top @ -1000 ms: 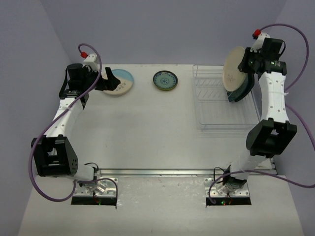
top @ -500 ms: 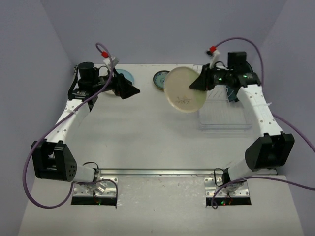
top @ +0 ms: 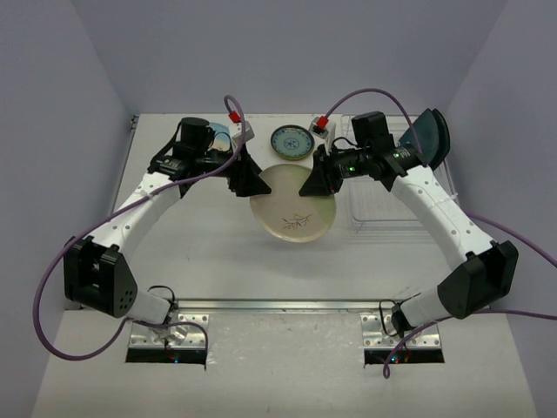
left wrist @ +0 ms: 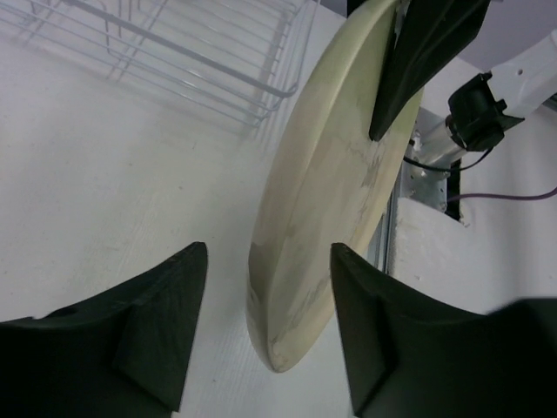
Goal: Unload the plates from the dish rack
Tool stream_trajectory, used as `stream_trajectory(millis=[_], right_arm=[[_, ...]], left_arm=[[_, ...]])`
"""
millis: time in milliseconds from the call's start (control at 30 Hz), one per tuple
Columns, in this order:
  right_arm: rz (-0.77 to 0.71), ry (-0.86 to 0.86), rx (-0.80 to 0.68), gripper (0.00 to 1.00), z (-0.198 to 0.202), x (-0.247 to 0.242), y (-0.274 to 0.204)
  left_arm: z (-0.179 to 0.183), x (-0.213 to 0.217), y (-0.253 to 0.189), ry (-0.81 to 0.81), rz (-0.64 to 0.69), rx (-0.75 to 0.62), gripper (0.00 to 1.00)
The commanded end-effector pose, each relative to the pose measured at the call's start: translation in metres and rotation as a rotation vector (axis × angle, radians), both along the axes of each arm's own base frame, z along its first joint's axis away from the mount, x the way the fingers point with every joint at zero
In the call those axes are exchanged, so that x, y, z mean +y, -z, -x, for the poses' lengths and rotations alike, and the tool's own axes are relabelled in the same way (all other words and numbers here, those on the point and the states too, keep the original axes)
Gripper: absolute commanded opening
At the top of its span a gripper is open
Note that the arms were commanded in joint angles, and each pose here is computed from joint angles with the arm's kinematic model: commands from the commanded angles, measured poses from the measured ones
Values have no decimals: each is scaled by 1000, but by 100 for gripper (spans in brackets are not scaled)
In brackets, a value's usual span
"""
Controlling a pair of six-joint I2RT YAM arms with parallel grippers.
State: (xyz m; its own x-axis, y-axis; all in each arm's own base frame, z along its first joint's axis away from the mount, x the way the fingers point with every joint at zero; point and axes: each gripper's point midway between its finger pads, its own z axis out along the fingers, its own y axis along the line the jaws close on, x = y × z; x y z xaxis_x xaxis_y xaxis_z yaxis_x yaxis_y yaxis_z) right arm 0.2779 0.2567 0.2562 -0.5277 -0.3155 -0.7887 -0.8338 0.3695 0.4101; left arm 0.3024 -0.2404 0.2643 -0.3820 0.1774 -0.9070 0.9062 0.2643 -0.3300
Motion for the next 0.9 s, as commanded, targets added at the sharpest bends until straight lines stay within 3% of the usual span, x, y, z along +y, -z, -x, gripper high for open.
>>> stream_trajectory(millis=[0, 200, 367, 467, 500, 633, 667, 867], right_arm=[[-88, -42, -146, 0, -1, 6, -41], [-78, -51, -189, 0, -4, 6, -45], [-78, -45, -184, 0, -5, 6, -43], [-74, -30, -170, 5, -6, 5, -37], [-62, -13, -170, 9, -9, 4, -34], [-20, 86, -135, 68, -22, -2, -24], [-4, 115, -135, 78, -27, -4, -21], [80, 269, -152, 99, -51, -19, -4]], left_arm=[[12, -4, 0, 105, -10, -70, 50], [24, -5, 4, 178, 4, -49, 34], [26, -9, 9, 225, 24, 0, 3], [23, -11, 8, 212, 39, 27, 0], [22, -10, 7, 205, 40, 29, 0], [11, -9, -2, 133, 68, 41, 0], [4, -6, -5, 98, 87, 48, 0], [-54, 36, -14, -174, 139, 74, 0]])
